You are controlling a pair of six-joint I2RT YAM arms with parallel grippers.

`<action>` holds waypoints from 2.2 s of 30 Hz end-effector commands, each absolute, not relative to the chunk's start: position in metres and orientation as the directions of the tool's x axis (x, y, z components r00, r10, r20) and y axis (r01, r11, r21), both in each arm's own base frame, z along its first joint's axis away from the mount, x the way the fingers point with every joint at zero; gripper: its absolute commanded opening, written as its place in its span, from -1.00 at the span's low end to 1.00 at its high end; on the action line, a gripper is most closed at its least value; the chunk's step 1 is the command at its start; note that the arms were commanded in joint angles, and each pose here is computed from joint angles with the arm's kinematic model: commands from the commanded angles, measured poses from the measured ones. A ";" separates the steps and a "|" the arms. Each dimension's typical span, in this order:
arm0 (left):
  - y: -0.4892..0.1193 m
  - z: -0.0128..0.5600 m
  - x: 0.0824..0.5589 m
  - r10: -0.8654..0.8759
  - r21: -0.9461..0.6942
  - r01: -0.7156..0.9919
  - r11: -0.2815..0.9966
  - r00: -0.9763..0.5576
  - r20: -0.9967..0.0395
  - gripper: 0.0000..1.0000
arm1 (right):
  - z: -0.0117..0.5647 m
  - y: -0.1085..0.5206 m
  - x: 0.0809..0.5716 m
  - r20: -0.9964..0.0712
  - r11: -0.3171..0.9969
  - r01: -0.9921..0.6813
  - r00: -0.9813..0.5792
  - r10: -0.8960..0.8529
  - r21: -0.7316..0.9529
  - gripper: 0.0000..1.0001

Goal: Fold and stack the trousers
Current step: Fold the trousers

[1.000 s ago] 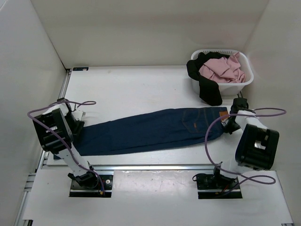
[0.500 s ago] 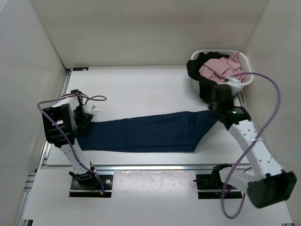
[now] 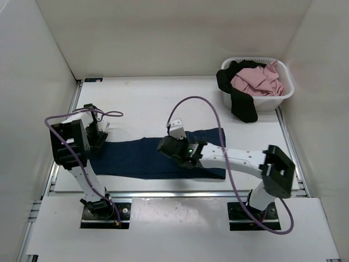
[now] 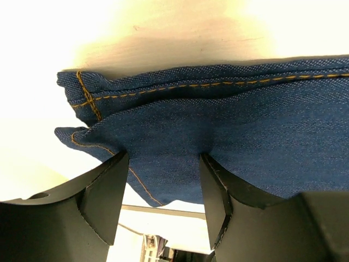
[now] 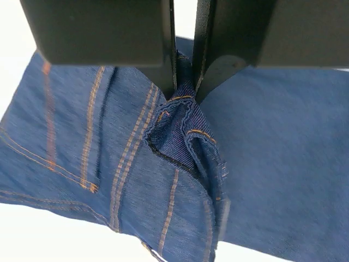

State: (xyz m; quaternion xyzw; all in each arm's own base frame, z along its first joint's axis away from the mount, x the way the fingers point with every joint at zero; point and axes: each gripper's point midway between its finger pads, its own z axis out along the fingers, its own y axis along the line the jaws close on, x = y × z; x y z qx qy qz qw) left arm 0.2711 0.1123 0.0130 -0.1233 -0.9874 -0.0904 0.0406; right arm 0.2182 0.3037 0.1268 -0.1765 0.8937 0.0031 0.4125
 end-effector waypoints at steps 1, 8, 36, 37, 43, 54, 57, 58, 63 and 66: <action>0.103 -0.004 0.261 0.215 0.148 0.231 0.962 -0.969 0.120 0.32 | 0.155 0.349 0.238 -0.825 0.972 -0.235 -0.548 -0.141 -0.010 -1.00; 0.100 -0.005 0.256 0.224 0.178 0.249 0.952 -0.963 0.151 0.32 | 0.217 0.308 0.250 -0.909 0.999 0.033 -0.417 0.001 -0.014 -1.00; 0.110 -0.006 0.250 0.179 0.235 0.229 0.945 -0.960 0.214 0.39 | 0.076 0.491 0.140 -0.601 0.428 -0.904 -0.335 -0.726 -0.013 -0.13; 0.115 -0.001 0.248 0.176 0.263 0.234 0.936 -0.958 0.225 0.39 | 0.077 0.488 0.146 -0.598 0.447 -0.894 -0.355 -0.719 -0.007 0.00; 0.151 0.018 0.243 0.113 0.341 0.182 0.922 -0.970 0.213 0.39 | 0.135 0.431 0.174 -0.650 0.660 -0.749 -0.532 -0.543 0.061 0.47; 0.145 0.017 0.215 0.085 0.314 0.158 0.936 -0.969 0.232 0.41 | 0.105 0.243 0.237 -0.528 0.916 -0.279 -0.844 -0.090 0.290 0.98; 0.142 0.015 0.207 0.087 0.299 0.161 0.941 -0.966 0.244 0.41 | 0.087 0.240 0.235 -0.499 0.877 -0.293 -0.864 -0.071 0.382 0.98; 0.142 0.017 0.208 0.087 0.304 0.158 0.940 -0.968 0.234 0.41 | 0.087 0.243 0.240 -0.517 0.864 -0.300 -0.854 -0.055 0.404 0.98; 0.141 0.021 0.210 0.087 0.303 0.150 0.941 -0.973 0.212 0.44 | 0.052 0.227 0.243 -0.438 0.862 -0.183 -0.897 0.049 0.472 0.92; 0.144 0.022 0.210 0.084 0.320 0.153 0.935 -0.972 0.219 0.44 | 0.031 0.218 0.248 -0.361 0.842 -0.104 -0.926 0.114 0.530 0.72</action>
